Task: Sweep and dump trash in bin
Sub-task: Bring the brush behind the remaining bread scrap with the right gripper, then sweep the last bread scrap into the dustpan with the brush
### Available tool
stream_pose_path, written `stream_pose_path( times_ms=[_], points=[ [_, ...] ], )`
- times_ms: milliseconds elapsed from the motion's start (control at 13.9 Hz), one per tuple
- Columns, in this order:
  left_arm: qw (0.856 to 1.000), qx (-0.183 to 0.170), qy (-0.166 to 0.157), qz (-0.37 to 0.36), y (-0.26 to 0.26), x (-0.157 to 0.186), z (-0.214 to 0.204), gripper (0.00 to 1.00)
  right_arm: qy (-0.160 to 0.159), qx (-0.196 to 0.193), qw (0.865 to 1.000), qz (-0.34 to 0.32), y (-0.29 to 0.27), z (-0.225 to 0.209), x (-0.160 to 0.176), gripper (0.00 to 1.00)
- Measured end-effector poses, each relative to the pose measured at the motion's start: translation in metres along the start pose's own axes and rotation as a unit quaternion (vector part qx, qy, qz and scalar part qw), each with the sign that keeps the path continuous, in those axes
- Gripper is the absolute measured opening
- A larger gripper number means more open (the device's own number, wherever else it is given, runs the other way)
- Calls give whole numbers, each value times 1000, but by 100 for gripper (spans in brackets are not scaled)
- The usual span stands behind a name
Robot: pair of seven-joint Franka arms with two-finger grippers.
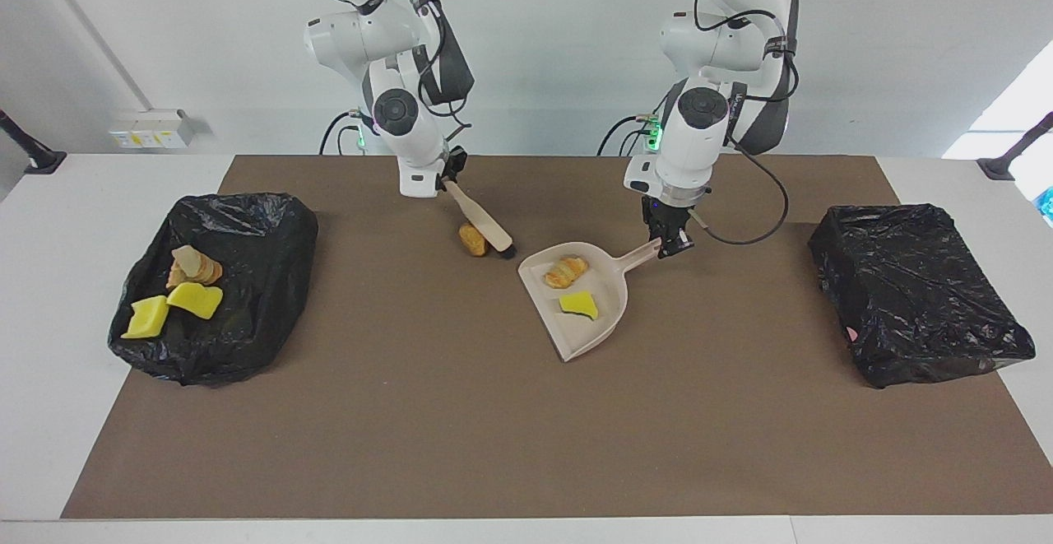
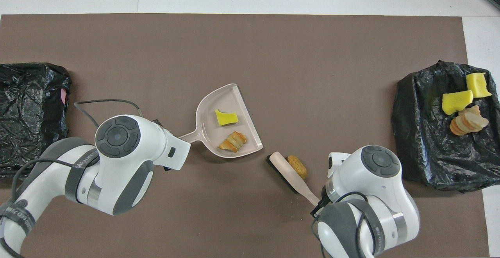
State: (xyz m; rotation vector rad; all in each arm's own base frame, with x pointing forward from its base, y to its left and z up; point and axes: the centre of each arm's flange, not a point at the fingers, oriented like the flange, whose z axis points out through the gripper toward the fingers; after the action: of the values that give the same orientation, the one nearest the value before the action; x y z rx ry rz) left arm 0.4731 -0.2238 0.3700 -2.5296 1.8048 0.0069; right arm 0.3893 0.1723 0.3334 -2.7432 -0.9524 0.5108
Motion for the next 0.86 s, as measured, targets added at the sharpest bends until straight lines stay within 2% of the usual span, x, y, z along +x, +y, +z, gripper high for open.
stream_pose_path(
  times_ms=[216,504,720,864],
  points=[
    [1000,0,0,1,1,1,0,33,18,-12,1000,5,15,-24,10,26],
    [1000,0,0,4,1,1,0,33,30,-4,999,25,38,-76,11,26],
    [999,0,0,50,9,8,1,33,38,13,995,88,86,-94,-5,26],
    [997,0,0,82,23,21,0,33,30,9,992,126,112,-90,-16,26]
  ],
)
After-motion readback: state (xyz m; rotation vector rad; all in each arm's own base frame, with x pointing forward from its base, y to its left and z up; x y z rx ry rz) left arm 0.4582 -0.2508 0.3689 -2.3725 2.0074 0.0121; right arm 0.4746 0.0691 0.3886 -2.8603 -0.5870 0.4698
